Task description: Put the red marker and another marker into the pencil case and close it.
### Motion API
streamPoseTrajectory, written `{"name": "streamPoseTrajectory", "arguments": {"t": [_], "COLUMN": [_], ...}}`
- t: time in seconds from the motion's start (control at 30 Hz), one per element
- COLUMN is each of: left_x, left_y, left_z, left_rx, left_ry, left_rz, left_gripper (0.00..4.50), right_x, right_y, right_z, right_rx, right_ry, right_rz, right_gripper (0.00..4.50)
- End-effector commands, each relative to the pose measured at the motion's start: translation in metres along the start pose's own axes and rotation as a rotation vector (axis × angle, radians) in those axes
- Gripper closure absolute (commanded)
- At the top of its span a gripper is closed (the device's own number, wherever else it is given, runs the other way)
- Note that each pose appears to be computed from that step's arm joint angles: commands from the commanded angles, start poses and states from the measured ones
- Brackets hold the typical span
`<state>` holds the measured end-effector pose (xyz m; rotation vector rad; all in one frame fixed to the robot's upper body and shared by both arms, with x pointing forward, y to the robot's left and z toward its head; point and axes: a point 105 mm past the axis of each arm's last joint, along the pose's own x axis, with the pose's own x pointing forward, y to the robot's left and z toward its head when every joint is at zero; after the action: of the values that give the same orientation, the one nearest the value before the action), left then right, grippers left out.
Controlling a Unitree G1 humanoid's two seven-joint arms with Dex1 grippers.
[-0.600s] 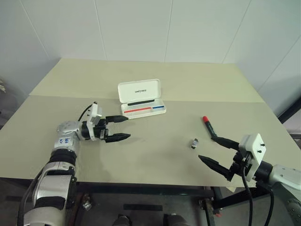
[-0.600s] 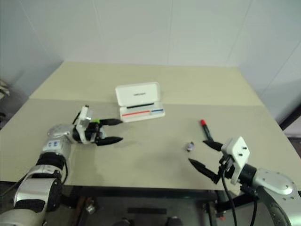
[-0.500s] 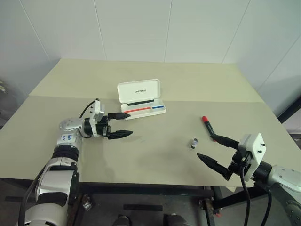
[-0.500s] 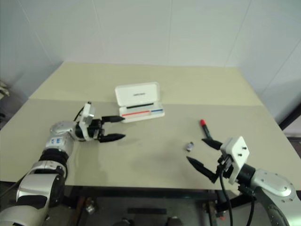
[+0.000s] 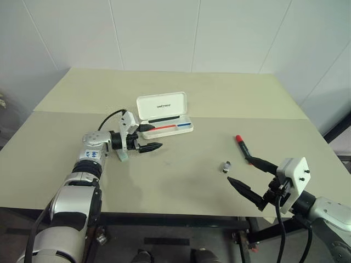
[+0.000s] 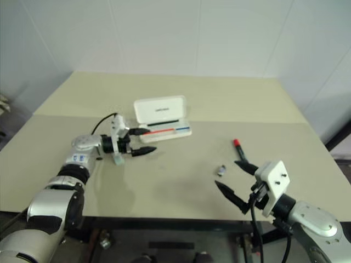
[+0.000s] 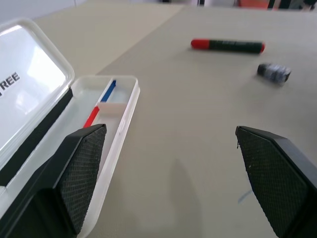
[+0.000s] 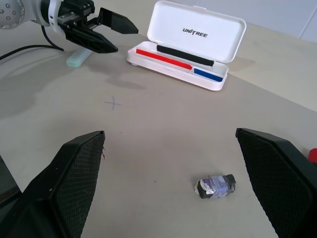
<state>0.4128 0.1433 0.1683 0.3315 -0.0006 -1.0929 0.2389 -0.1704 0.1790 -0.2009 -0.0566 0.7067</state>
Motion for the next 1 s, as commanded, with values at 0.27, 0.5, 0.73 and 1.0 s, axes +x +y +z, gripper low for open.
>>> {"name": "streamPoseTrajectory", "arguments": {"t": [0.27,0.5,0.73,1.0], "left_x": [0.022,0.032,0.037,0.047], "left_y": [0.015,0.02,0.019,0.008], "left_z": [0.0,-0.004,-0.018,-0.018], "left_rx": [0.055,0.072,0.083,-0.021], "left_ry": [0.154,0.222,0.329,0.308], "left_rz": [0.116,0.179,0.202,0.141], "left_gripper": [0.02,0.02,0.02,0.02], "right_x": [0.001,-0.002,-0.004,-0.009], "right_y": [0.003,0.001,0.002,0.002], "right_z": [0.012,0.012,0.012,0.013], "right_rx": [-0.043,-0.056,-0.062,-0.069], "right_ry": [-0.059,-0.062,-0.064,-0.058], "right_rz": [-0.015,-0.044,-0.06,-0.066], "right_gripper": [0.0,0.0,0.0,0.0]}}
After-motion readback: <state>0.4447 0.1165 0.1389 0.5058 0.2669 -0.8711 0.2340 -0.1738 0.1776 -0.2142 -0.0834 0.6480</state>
